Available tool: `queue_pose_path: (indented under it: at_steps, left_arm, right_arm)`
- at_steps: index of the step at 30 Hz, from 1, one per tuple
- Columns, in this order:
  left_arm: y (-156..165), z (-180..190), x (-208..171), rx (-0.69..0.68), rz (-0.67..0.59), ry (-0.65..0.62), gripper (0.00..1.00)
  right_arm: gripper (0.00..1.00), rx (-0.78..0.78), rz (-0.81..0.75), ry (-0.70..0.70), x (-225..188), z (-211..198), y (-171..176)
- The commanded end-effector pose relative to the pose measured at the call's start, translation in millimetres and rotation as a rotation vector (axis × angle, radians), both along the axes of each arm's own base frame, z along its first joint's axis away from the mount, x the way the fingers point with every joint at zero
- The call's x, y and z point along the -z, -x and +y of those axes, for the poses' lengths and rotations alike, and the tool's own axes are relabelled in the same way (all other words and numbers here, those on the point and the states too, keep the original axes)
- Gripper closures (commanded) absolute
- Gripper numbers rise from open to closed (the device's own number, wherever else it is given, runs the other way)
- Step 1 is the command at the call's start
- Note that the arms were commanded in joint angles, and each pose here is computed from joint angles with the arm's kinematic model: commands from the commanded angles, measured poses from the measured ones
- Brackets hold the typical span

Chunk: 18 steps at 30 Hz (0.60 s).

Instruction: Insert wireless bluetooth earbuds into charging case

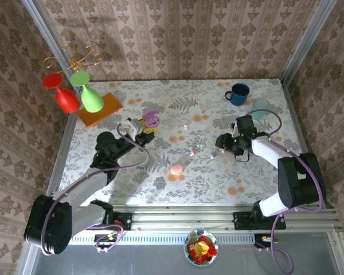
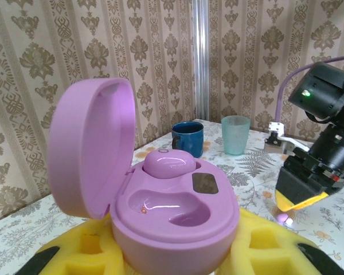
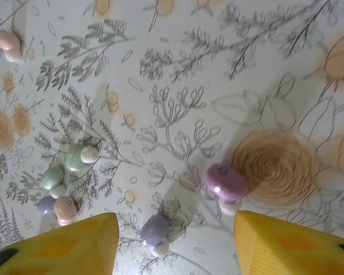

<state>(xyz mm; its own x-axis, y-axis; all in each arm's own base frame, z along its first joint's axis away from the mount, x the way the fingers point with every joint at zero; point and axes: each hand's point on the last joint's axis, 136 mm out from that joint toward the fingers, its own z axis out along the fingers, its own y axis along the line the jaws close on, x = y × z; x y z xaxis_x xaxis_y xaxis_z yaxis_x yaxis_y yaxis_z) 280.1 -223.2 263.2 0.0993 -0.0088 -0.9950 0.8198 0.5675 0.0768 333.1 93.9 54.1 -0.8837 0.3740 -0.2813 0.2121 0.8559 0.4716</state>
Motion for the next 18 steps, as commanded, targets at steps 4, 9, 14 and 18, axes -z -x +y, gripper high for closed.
queue_pose_path:
  at_steps: [4, 9, 14, 18]
  left_arm:
    - [3.1, -7.8, -15.7, 0.024, -0.073, 0.008, 0.76]
    - [1.2, -9.5, -15.8, 0.018, -0.077, 0.01, 0.76]
    - [-0.5, -9.0, -13.0, 0.01, -0.072, 0.008, 0.76]
    - [-1.0, -9.0, -11.1, 0.007, -0.071, 0.003, 0.76]
  right_arm:
    - [0.45, -0.064, 0.085, 0.018, 12.6, -3.4, -12.8]
    - [0.46, -0.108, 0.144, -0.025, 26.2, 5.9, -10.4]
    - [0.5, -0.128, 0.177, -0.032, 34.1, 8.4, -5.3]
    - [0.57, -0.13, 0.179, -0.036, 33.4, 8.6, -3.0]
